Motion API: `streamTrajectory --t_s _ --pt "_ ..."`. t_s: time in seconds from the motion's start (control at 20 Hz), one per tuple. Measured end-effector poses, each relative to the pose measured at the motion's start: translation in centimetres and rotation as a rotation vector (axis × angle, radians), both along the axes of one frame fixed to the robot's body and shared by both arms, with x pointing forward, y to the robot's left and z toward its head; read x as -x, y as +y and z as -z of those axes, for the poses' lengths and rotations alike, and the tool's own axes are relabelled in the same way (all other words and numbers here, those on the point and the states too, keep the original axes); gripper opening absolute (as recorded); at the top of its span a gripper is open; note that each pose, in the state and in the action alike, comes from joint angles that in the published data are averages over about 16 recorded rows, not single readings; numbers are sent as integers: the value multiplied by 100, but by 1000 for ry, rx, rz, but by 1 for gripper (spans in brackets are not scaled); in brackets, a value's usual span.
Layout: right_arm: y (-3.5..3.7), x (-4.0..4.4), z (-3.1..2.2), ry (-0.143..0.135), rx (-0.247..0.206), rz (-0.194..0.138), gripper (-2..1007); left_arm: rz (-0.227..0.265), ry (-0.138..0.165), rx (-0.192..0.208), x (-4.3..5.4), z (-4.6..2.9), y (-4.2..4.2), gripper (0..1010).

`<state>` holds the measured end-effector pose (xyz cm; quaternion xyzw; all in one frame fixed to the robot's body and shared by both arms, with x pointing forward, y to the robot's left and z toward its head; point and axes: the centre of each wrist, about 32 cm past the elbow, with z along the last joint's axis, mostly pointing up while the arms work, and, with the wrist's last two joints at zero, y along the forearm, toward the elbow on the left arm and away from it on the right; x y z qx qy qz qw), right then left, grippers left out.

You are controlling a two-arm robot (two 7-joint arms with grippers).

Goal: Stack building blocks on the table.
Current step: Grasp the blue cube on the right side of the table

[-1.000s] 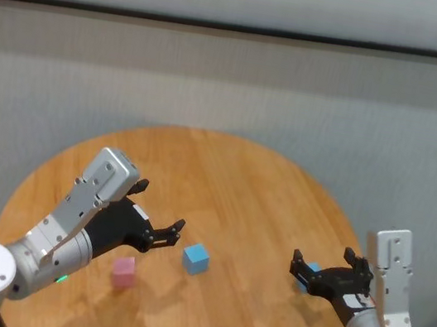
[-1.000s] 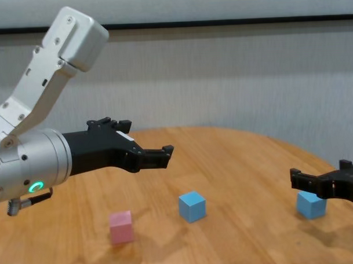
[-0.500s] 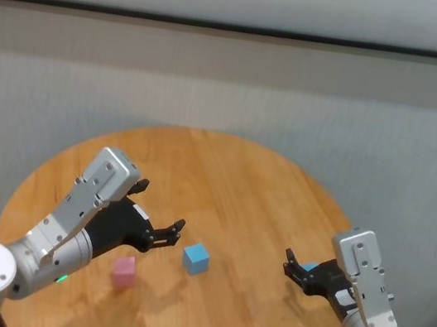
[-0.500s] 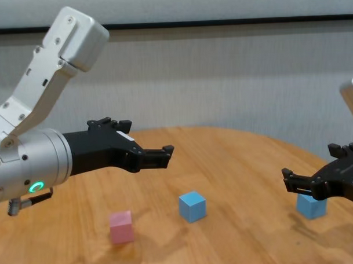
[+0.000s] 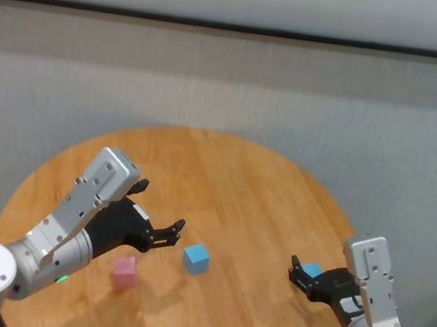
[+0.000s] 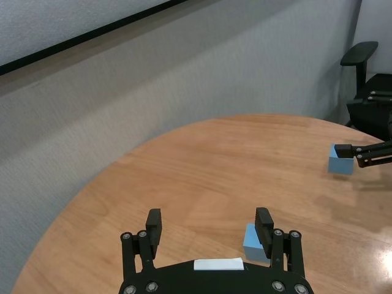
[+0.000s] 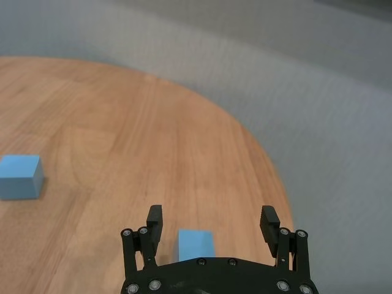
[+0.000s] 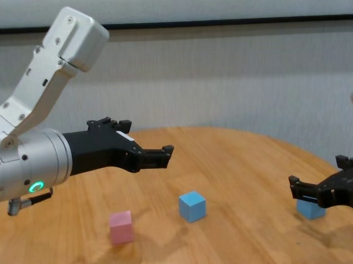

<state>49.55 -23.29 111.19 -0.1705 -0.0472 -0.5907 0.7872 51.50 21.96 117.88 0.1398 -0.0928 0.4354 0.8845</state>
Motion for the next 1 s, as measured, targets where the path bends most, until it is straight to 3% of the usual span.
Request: streamTrajectory --t_s 0.45,1.0 --pt "11 -9 96 40 -69 34 1005 0 0 0 0 0 0 1002" --pt "-7 -49 170 73 -72 42 1005 0 0 0 0 0 0 1002"
